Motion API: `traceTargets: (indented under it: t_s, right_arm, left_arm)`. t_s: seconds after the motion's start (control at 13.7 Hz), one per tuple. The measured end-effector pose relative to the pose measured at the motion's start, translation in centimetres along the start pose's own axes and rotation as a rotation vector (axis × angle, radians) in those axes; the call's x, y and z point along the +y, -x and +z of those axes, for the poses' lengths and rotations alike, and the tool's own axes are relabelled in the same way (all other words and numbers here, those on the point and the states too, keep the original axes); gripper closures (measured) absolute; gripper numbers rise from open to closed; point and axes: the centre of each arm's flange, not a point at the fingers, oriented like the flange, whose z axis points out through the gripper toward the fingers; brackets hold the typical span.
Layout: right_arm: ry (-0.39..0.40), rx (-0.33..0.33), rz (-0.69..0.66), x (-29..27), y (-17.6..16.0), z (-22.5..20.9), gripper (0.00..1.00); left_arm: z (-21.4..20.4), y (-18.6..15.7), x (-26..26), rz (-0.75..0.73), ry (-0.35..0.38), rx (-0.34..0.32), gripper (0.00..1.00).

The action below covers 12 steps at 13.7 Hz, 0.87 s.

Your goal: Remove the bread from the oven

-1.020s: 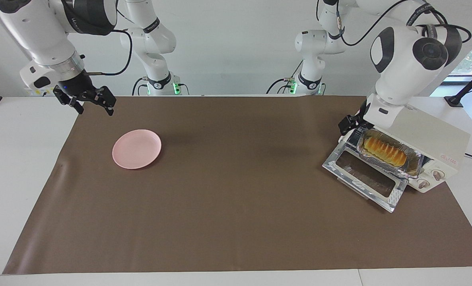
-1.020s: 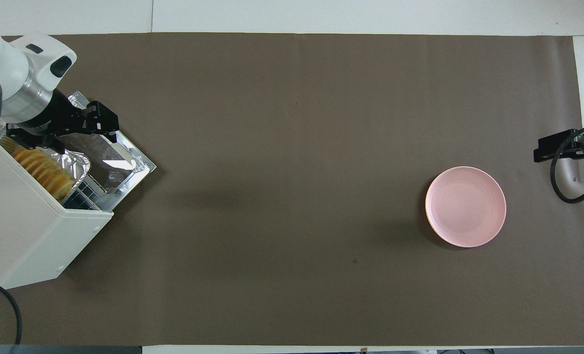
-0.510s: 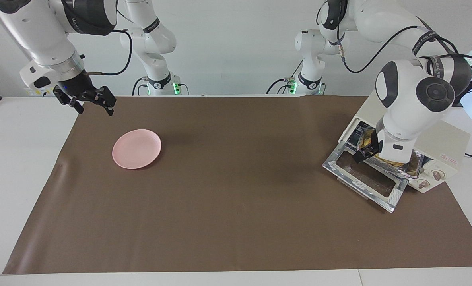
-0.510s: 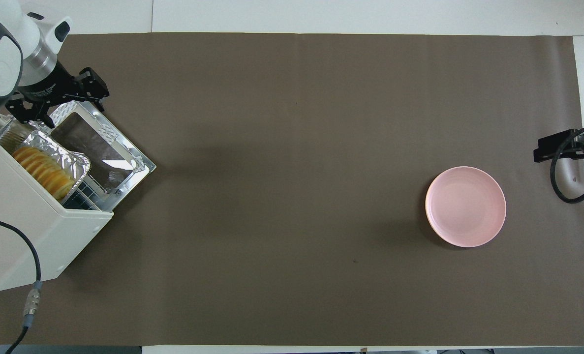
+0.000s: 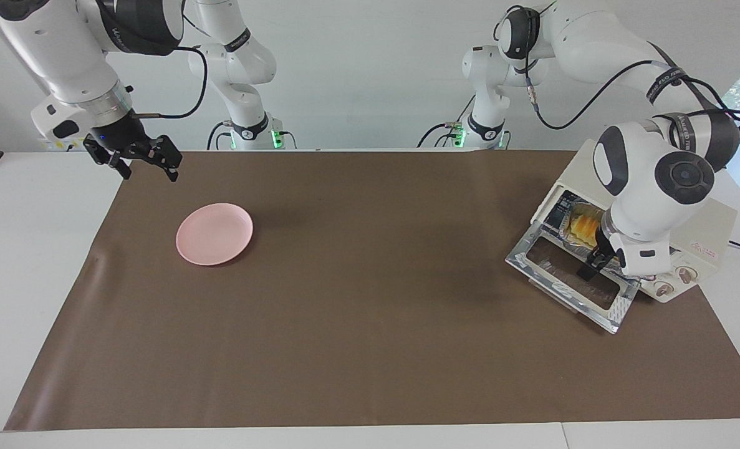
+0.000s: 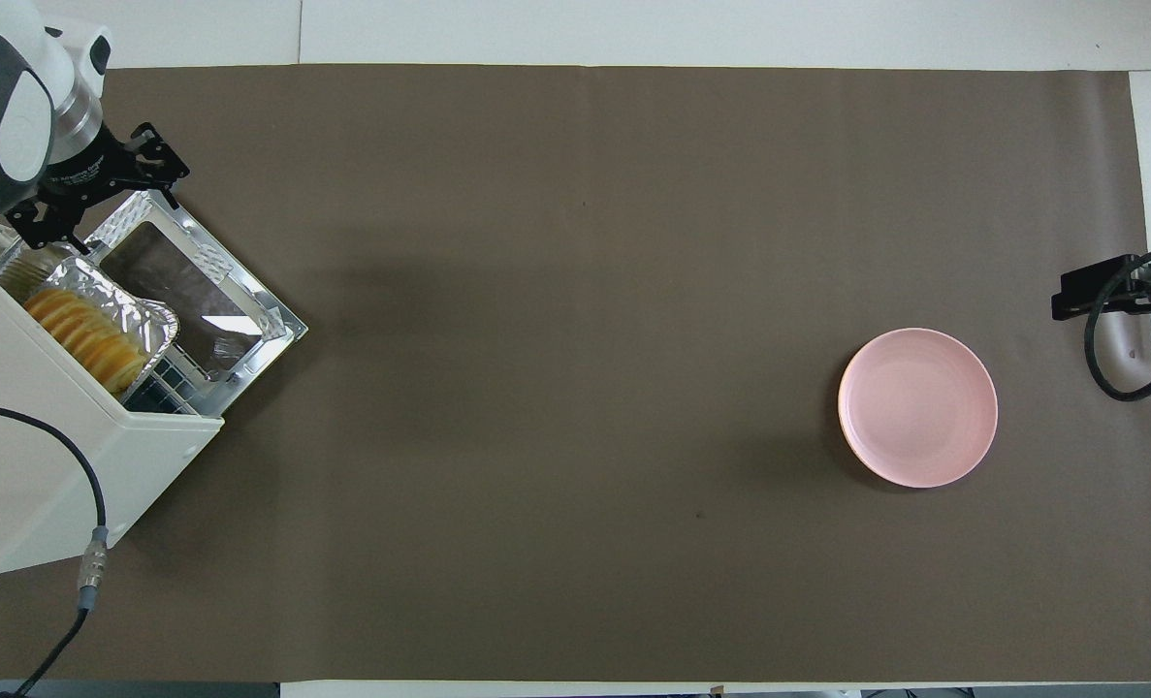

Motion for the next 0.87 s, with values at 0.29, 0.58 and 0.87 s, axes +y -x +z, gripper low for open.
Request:
traceTargets:
  t_s: [0.29,0.58,0.87]
  right_arm:
    - [0.0,0.0,0.0,0.0,0.0,0.0,0.0]
    - [0.0,-0.013,0.0,0.0,0.1,0.1,0.0]
    - [0.001,-0.044,-0.015,-0.2,0.5,0.3,0.0]
  left_arm:
    - [3.9,-0.2,0.4,-0.04,-0.029,-0.016,0.0]
    - [5.8,-0.6,-0.1,-0.037,-0.077,0.008,0.0]
    - [6.8,-0.6,-0.3,-0.035,-0.093,0.009,0.0]
